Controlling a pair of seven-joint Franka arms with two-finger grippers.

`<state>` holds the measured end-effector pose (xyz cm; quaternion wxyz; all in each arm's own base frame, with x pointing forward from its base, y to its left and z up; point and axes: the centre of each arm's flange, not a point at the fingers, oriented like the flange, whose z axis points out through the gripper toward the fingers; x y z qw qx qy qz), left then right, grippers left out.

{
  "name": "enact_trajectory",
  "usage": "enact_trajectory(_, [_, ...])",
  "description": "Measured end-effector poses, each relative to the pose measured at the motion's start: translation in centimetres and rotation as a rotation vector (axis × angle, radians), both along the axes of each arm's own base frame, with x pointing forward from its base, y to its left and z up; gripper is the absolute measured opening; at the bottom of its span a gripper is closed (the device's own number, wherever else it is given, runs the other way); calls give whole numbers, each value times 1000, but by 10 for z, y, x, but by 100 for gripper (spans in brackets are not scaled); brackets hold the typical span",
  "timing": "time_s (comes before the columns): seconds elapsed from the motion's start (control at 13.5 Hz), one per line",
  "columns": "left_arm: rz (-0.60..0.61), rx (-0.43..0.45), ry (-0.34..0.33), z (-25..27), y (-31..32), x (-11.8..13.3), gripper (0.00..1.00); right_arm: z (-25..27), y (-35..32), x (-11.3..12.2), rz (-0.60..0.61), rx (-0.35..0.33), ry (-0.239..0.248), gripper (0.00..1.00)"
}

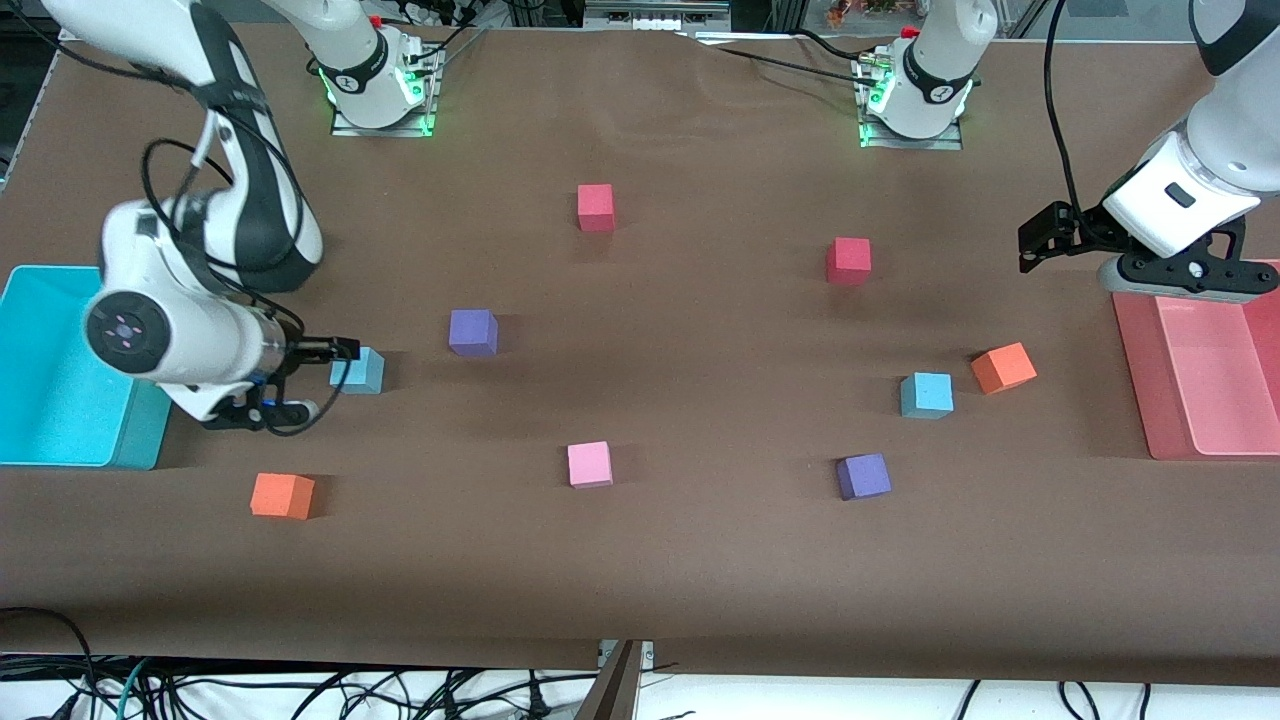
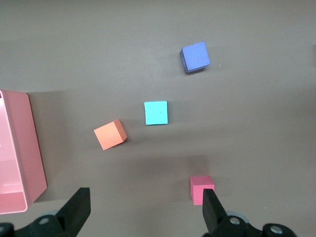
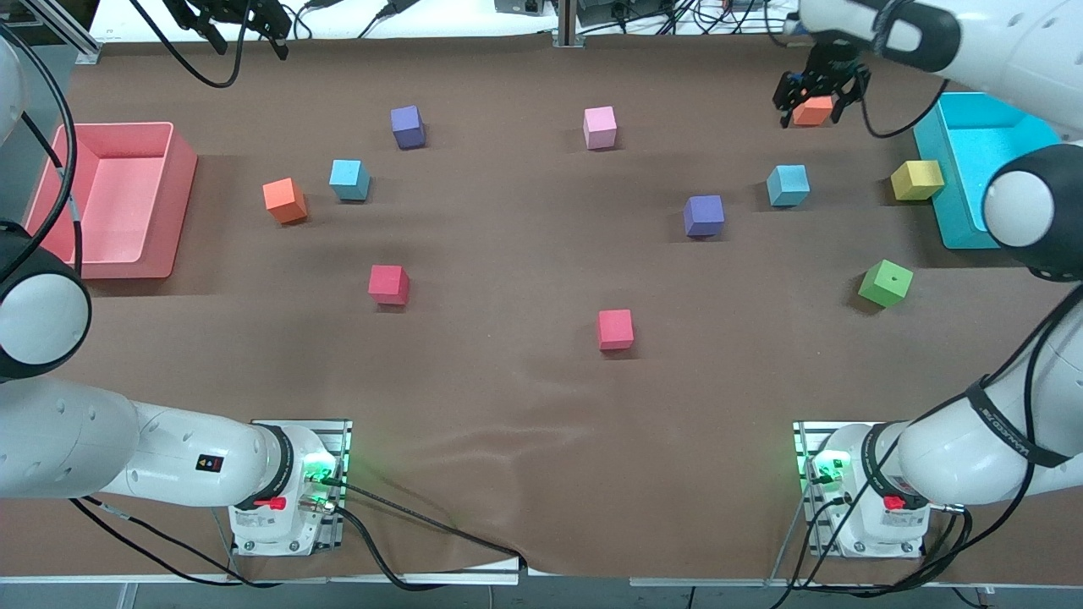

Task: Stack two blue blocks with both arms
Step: 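Reach the right gripper down to the light blue cube near the yellow cube, then close the right gripper on the light blue cube and lift it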

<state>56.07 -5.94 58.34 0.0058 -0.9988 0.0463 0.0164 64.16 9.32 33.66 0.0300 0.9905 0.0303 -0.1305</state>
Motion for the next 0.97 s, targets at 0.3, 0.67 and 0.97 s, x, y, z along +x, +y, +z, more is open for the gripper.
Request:
enact_trajectory(0.3, [0, 0, 0, 0, 0, 0, 100, -43, -7, 3, -14, 3, -23, 100])
enact_trajectory(0.67, [0, 0, 0, 0, 0, 0, 100, -88, -12, -16, -20, 13, -53, 100])
enact_trajectory(0.97, [0, 0, 0, 0, 0, 0, 100, -105, -14, -27, -21, 12, -47, 100])
